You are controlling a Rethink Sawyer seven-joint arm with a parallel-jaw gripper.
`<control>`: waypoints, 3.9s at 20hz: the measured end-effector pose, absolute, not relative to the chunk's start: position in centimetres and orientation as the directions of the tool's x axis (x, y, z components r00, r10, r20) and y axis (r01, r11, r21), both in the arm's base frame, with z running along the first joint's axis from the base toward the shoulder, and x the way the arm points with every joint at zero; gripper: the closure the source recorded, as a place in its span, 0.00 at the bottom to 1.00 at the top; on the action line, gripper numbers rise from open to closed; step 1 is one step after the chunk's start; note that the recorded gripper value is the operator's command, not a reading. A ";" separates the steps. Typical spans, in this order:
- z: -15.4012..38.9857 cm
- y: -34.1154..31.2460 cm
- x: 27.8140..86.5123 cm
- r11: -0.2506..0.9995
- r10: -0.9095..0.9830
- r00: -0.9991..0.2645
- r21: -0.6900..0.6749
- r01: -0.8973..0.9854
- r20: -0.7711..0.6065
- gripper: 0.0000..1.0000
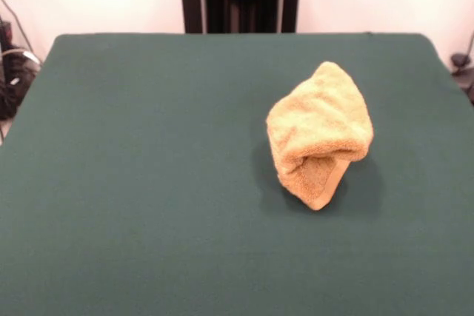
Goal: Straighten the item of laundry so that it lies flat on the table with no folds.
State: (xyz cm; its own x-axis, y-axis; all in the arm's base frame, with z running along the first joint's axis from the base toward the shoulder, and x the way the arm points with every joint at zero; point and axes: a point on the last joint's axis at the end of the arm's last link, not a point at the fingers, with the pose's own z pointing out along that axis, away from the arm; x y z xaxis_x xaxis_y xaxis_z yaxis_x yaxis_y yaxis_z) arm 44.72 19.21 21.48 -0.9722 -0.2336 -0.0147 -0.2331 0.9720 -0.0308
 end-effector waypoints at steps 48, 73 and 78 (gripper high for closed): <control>3.6 21.9 60.7 0.972 -0.211 -0.976 -0.116 -0.204 -0.059 0.00; 0.2 30.5 61.3 0.968 -0.246 -0.966 -0.076 -0.240 -0.084 0.00; -1.5 31.0 61.3 0.958 -0.274 -0.958 -0.107 -0.265 -0.080 0.00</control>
State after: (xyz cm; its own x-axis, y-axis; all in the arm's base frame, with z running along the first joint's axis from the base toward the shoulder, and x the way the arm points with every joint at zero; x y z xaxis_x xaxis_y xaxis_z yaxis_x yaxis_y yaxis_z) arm 61.28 30.98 -1.46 -0.9584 -0.2740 -0.0796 -0.2651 0.9583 -0.1067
